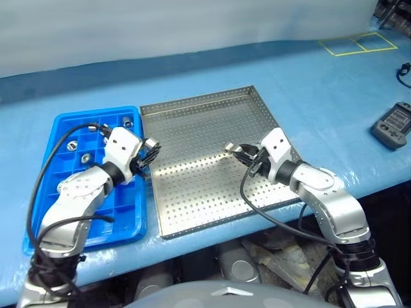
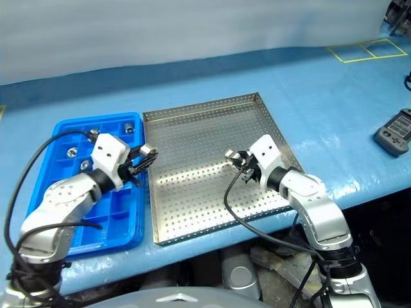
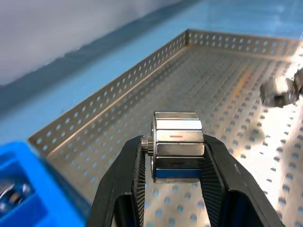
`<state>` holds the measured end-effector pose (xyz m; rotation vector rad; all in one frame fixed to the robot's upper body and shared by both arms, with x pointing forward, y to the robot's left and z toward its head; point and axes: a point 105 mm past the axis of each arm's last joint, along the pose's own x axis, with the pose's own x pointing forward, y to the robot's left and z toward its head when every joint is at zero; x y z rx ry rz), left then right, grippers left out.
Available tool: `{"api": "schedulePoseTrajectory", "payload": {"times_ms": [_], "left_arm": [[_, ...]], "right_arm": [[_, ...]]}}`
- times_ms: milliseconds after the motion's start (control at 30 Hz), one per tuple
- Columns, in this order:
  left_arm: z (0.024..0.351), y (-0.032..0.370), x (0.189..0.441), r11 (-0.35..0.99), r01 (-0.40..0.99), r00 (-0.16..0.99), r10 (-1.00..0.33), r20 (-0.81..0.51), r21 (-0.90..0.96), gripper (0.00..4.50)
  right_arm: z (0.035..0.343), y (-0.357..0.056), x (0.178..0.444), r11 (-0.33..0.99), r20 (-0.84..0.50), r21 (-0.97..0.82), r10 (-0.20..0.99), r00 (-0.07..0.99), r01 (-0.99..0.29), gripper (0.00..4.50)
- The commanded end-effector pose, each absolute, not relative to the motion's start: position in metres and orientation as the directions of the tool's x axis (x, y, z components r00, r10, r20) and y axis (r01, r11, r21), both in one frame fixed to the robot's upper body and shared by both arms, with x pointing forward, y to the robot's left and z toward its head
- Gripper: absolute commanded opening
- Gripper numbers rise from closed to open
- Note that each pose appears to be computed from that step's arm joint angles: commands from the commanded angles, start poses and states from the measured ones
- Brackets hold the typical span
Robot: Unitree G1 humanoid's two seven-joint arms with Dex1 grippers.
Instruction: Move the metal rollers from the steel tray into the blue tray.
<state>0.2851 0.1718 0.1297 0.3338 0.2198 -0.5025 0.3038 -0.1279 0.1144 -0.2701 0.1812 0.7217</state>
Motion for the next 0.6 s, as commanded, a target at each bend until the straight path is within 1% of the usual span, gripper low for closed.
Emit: {"api": "schedulePoseTrajectory", "payload": {"times_ms": [33,167,333,467,600], "left_arm": [[0.155,0.184,0.269,0.814,0.472,0.876,-0.386,-0.29,0.339,1.27],[0.163,0.198,0.251,0.816,0.439,0.884,-0.318,-0.343,0.375,1.27],[0.163,0.225,0.227,0.802,0.375,0.886,-0.162,-0.434,0.466,1.27],[0.151,0.236,0.214,0.813,0.35,0.87,-0.098,-0.484,0.465,1.27],[0.14,0.241,0.209,0.837,0.312,0.862,-0.049,-0.505,0.45,1.27]], "right_arm": [[0.138,-0.122,0.308,0.684,-0.164,-0.258,0.665,0.729,-0.682,0.8],[0.141,-0.114,0.31,0.663,-0.139,-0.261,0.693,0.707,-0.701,0.8],[0.14,-0.103,0.313,0.63,-0.132,-0.27,0.725,0.676,-0.728,0.8],[0.144,-0.094,0.315,0.603,-0.117,-0.273,0.752,0.648,-0.75,0.8],[0.146,-0.087,0.317,0.581,-0.114,-0.28,0.771,0.627,-0.765,0.8]]}}
